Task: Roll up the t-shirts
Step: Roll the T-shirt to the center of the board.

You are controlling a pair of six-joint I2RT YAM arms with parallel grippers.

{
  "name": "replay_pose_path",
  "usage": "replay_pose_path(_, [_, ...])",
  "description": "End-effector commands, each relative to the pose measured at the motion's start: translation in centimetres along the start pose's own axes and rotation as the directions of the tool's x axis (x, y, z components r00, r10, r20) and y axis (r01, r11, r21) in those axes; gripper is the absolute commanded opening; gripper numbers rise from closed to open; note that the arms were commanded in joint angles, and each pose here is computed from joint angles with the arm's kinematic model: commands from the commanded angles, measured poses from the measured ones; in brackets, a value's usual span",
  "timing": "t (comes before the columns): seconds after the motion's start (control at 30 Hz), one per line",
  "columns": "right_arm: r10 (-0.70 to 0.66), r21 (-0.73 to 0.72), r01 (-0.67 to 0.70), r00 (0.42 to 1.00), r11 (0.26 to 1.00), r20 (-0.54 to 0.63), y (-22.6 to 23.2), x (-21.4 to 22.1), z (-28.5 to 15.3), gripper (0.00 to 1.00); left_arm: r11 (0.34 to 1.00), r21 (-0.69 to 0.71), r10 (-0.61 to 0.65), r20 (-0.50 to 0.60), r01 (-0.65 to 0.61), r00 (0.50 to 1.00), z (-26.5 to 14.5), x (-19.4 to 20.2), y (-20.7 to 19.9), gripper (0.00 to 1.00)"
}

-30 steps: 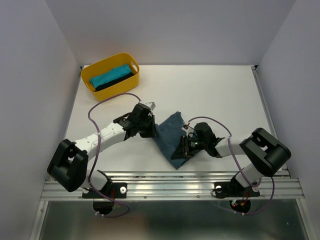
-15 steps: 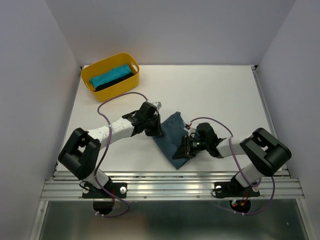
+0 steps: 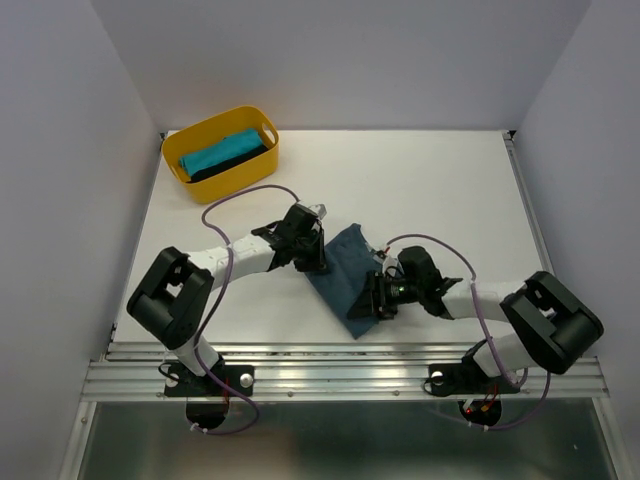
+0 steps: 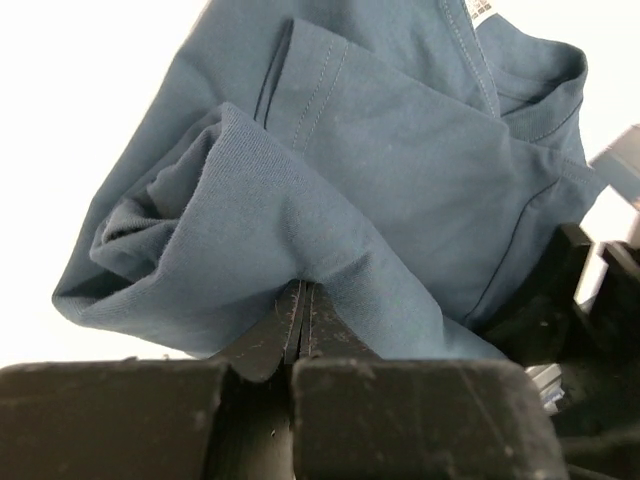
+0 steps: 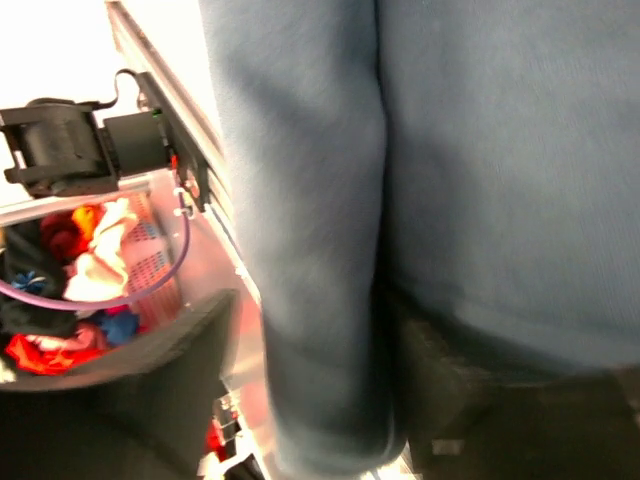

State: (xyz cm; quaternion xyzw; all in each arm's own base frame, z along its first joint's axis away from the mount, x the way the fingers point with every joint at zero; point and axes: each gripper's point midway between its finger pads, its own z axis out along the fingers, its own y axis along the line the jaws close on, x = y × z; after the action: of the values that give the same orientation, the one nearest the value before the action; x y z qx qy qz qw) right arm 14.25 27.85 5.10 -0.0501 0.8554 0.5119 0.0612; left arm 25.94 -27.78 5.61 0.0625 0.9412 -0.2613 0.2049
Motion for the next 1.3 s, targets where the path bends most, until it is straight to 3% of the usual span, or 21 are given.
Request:
replay_pose_path(0.0, [-0.037,0.112,0.035,0.999,0.993,0.021,-0.4,-0.3,-1.4,0.72,0.999,0.018,0.034,0.03,-0.034,0.999,0.3,-1.0,-0.6,0.0])
replay_pose_path(0.17, [-0.08,0.196,0.068,0.995,0.978,0.054,0.4,-1.3,-2.9,0.89,0.999,0.033,0.041,0.019,-0.042,0.999,0.7,-0.8,-0.8,0.0])
replay_pose_path(0.27, [-0.091,0.27,0.067,0.993,0.961,0.078,0.1,-1.5,-4.2,0.94,0.998,0.047,0.043,0.019,-0.044,0.999,0.8,-1.0,-1.1,0.0])
replay_pose_path(0.63, [-0.218,0.466,0.08,0.944,0.881,0.248,3.5,-5.8,-9.9,0.95,0.996,0.069,0.055,-0.014,-0.053,0.998,1.6,-0.4,-1.6,0.0])
replay_pose_path(0.77, [-0.237,0.437,0.104,0.935,0.893,0.263,5.3,-6.6,-9.5,0.76,0.996,0.071,0.054,-0.012,-0.053,0.998,1.7,-0.6,-1.7,0.0])
replay_pose_path(0.8, [-0.239,0.425,0.108,0.933,0.899,0.27,5.6,-6.8,-9.2,0.62,0.996,0.071,0.052,-0.011,-0.051,0.999,1.8,-0.7,-1.7,0.0])
replay_pose_path(0.87, [-0.245,0.413,0.127,0.938,0.902,0.246,5.9,-6.3,-8.3,0.45,0.996,0.071,0.052,-0.014,-0.051,0.999,1.9,-0.7,-1.8,0.0])
replay_pose_path(0.9, [-0.238,0.406,0.127,0.942,0.905,0.235,5.7,-6.1,-7.5,0.31,0.996,0.076,0.051,-0.012,-0.05,0.999,1.9,-0.8,-1.9,0.0])
replay_pose_path(0.97, [-0.231,0.389,0.137,0.951,0.911,0.205,5.5,-5.2,-6.1,0.14,0.996,0.078,0.05,-0.015,-0.048,0.999,2.0,-0.9,-2.0,0.0])
replay_pose_path(1.1, [-0.212,0.353,0.136,0.959,0.926,0.188,5.2,-4.3,-4.8,0.02,0.996,0.077,0.049,-0.022,-0.047,0.999,2.4,-1.1,-2.1,0.0])
replay_pose_path(1.27, [-0.171,0.323,0.116,0.974,0.939,0.147,4.3,-3.1,-3.3,0.01,0.996,0.073,0.059,-0.031,-0.056,0.998,2.8,-1.3,-2.2,0.0])
